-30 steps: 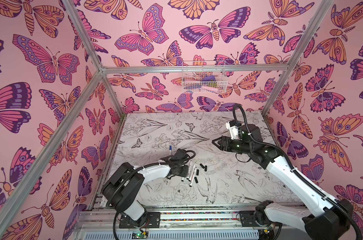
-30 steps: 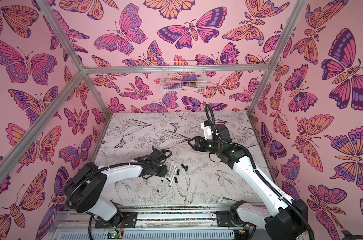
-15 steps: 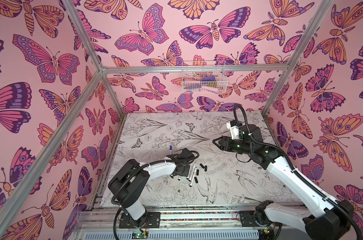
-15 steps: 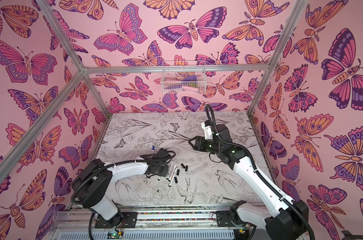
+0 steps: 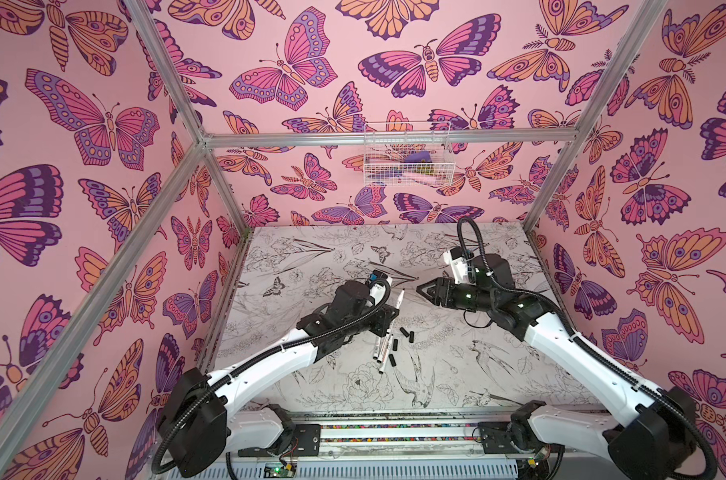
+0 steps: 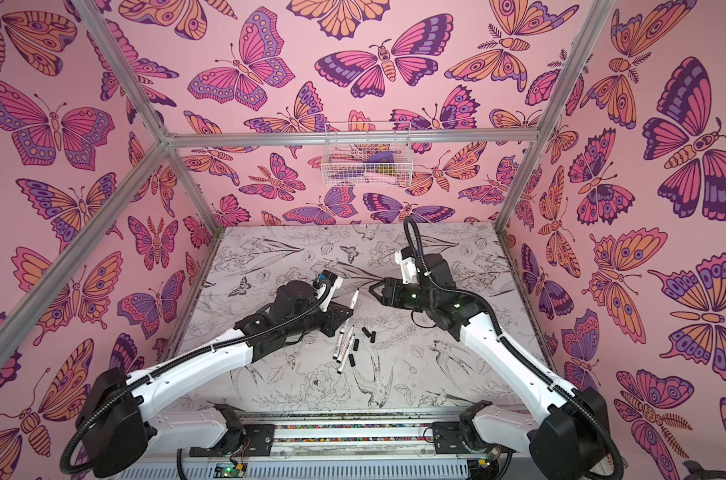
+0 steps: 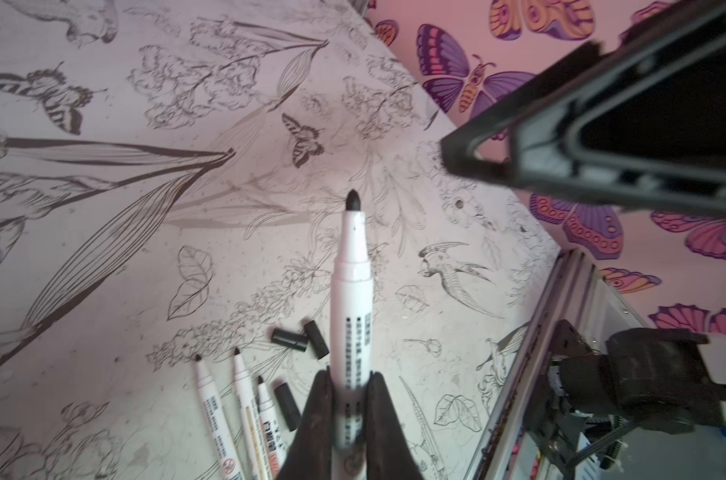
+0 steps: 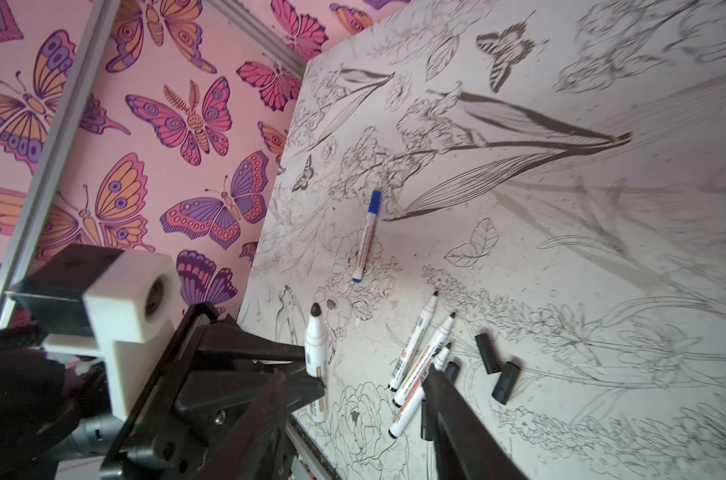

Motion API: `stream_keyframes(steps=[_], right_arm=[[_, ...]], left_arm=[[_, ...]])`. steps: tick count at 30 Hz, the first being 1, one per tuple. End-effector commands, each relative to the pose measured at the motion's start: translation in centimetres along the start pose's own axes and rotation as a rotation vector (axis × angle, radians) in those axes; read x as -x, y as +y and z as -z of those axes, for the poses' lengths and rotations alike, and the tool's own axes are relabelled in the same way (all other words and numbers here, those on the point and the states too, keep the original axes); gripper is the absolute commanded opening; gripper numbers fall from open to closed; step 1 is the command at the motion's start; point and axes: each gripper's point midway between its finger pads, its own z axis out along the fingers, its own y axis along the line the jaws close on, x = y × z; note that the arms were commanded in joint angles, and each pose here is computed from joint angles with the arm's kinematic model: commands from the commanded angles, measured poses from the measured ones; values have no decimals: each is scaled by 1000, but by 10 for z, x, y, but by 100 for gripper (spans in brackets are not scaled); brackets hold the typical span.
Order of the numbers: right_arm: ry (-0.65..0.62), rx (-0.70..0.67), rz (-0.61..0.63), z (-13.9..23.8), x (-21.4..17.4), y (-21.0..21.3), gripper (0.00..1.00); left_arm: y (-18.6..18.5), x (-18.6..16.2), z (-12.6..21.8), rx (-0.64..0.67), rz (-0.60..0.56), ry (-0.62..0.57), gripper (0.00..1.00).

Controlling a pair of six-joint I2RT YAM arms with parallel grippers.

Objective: Insert the pens into the pen caps
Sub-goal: 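Lift the white marker upright with the left gripper while the right gripper moves toward it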

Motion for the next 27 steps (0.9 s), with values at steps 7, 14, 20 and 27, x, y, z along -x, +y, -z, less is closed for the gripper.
stream_keyframes(steps=[7, 14, 20, 27], right_arm=[[39, 115, 25, -22, -4, 34, 53], [51, 115, 13, -32, -2, 34, 35], [60, 127, 11, -36, -4, 38, 29], [85, 128, 13, -40, -13, 40, 25]], left_arm=[[-17, 14, 10, -101, -6, -116, 0], [-17, 14, 9, -104, -5, -113, 0], [-15, 11, 3, -101, 18, -107, 0], [-12, 22, -2, -79, 10, -138, 0]])
